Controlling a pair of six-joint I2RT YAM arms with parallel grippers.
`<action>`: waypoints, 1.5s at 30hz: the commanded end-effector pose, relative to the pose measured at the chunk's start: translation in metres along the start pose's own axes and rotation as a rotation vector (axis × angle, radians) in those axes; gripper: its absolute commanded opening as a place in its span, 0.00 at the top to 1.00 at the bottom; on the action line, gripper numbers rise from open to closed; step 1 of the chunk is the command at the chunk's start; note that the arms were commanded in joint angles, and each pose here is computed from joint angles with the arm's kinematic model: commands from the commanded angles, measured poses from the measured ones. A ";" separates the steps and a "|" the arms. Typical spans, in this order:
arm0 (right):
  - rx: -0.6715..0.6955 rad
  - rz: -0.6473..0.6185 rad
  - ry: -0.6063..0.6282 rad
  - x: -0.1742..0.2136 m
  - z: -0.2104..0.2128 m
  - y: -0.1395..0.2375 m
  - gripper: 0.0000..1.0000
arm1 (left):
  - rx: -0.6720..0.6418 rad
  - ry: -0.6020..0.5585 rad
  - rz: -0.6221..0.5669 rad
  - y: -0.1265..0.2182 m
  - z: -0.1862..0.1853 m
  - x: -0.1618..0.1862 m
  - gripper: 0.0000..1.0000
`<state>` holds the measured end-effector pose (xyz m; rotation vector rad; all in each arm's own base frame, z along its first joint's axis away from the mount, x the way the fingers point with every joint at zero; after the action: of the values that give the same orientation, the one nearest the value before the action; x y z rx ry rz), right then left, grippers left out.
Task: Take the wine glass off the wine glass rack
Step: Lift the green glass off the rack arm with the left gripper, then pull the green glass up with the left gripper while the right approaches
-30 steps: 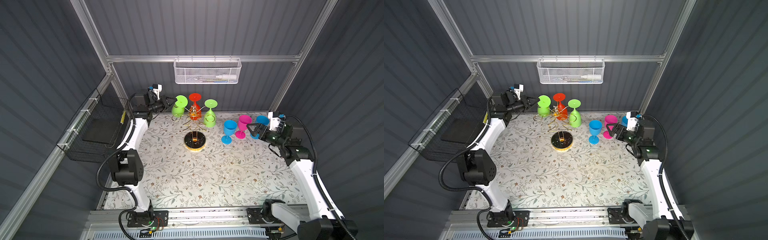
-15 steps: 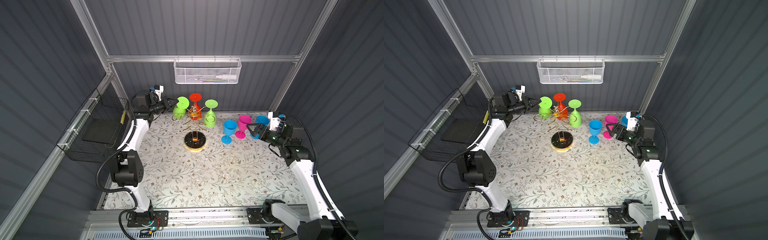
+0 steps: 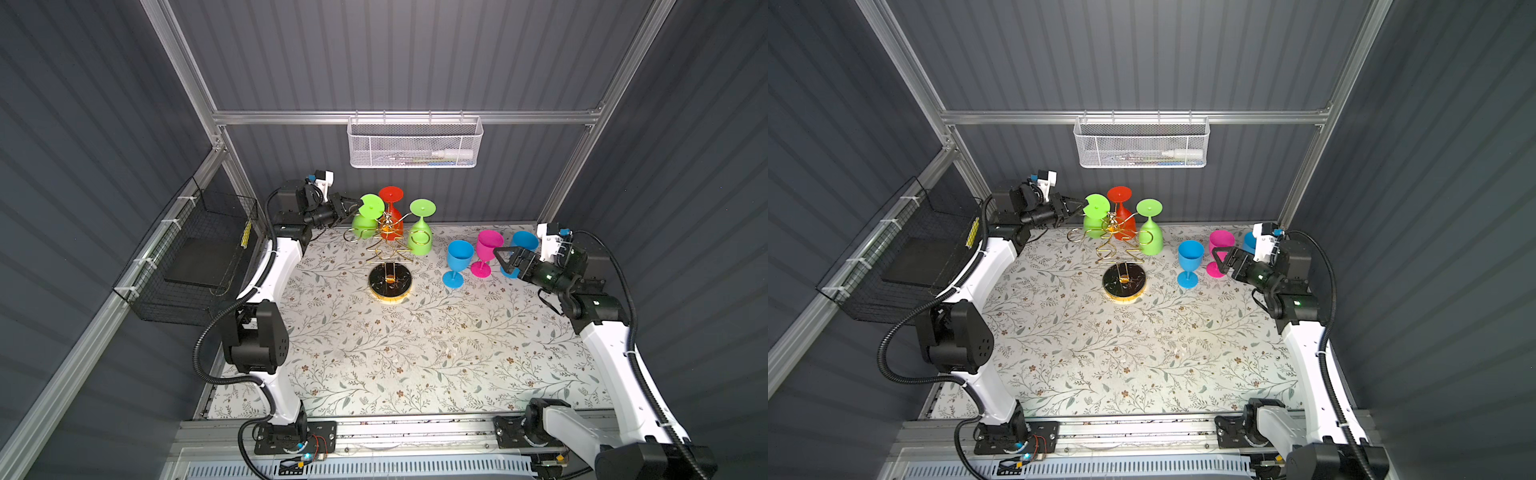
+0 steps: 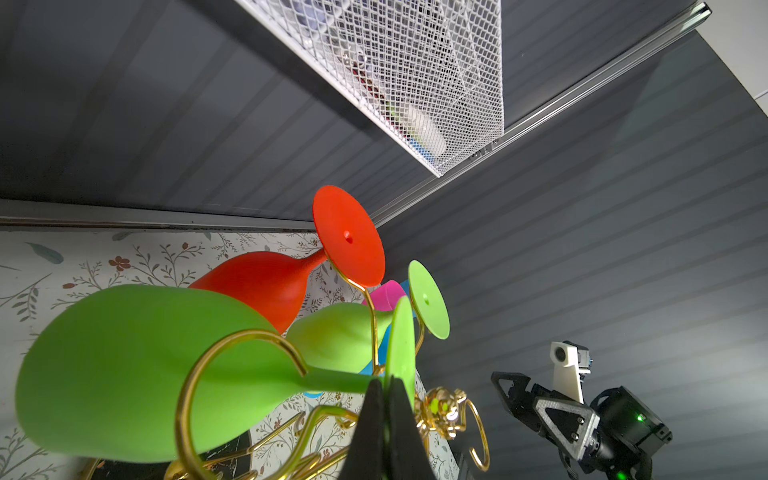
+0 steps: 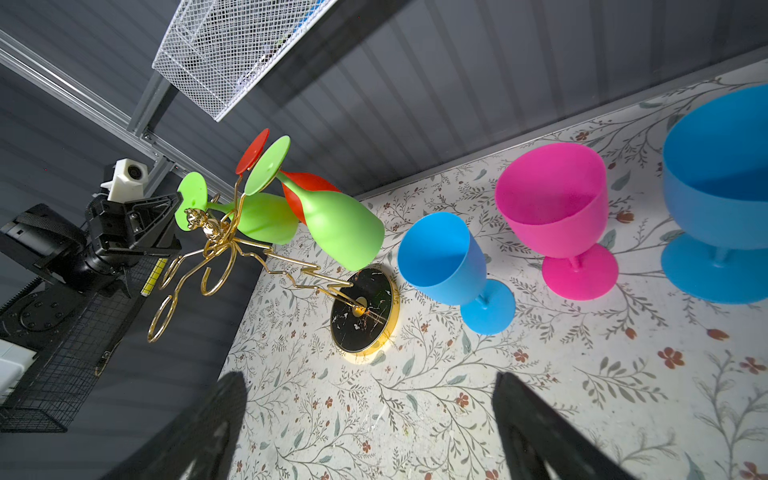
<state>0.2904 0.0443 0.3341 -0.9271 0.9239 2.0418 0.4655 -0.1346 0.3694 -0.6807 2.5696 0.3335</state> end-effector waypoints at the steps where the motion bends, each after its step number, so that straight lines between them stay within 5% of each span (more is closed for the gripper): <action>1: -0.016 -0.004 0.010 0.001 0.003 0.002 0.06 | 0.049 -0.040 -0.012 -0.002 -0.014 -0.009 1.00; 21: -0.003 -0.005 0.025 0.003 0.005 0.006 0.05 | 0.027 -0.097 -0.104 0.000 -0.017 -0.036 1.00; 45: 0.001 -0.015 0.063 -0.004 0.006 0.007 0.05 | 0.080 -0.079 -0.304 0.109 -0.049 -0.066 1.00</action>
<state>0.2848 0.0442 0.3370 -0.9634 0.9392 2.0242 0.4620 -0.0351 0.4309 -1.0228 2.3754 0.2443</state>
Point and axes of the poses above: each gripper's point midway between its finger pads, its own y axis back along the fingers, its own z axis along the line the jaws close on, x = y × z, the point moved 6 cm from there along y, back along the fingers, and after that the axes turned 8 degrees about y, right-handed, at the moved point
